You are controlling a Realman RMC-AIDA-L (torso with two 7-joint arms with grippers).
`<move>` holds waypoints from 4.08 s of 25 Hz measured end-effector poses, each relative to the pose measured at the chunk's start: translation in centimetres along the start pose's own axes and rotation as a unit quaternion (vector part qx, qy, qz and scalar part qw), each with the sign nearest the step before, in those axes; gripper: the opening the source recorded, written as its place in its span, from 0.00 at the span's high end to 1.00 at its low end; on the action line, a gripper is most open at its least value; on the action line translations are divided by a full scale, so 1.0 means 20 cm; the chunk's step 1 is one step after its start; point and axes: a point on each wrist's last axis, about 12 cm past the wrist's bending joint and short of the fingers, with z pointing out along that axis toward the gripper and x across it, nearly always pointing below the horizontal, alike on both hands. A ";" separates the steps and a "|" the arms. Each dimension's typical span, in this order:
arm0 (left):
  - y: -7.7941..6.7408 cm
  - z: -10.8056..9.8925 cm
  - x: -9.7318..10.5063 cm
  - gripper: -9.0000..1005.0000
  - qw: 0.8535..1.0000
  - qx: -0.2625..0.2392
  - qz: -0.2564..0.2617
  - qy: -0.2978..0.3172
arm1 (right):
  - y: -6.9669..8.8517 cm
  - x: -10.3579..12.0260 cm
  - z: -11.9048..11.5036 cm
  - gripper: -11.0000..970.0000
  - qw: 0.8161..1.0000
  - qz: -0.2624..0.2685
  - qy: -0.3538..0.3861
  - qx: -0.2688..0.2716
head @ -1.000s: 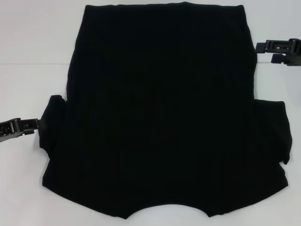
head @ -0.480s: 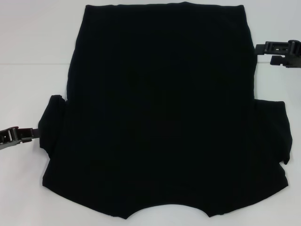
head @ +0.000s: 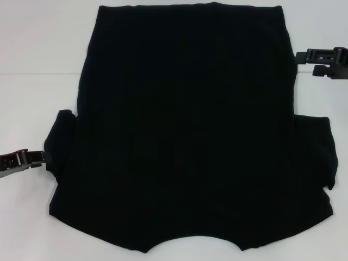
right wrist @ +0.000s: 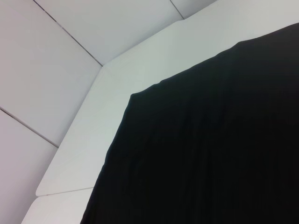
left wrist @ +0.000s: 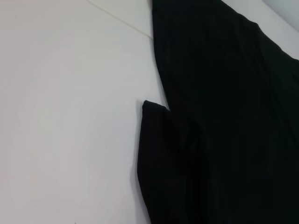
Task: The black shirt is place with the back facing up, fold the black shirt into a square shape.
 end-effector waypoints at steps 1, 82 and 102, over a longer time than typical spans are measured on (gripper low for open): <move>0.00 0.00 0.00 0.65 1.000 -0.002 0.000 0.000 | 0.00 0.00 0.00 0.12 1.000 0.000 0.000 0.000; -0.39 0.10 -0.28 0.97 0.991 0.018 0.086 0.099 | -0.03 0.01 -0.04 0.12 1.000 0.012 -0.003 0.003; -0.61 0.25 -0.21 0.84 0.965 0.058 0.168 0.190 | -0.05 0.02 -0.05 0.12 1.000 0.015 -0.005 0.007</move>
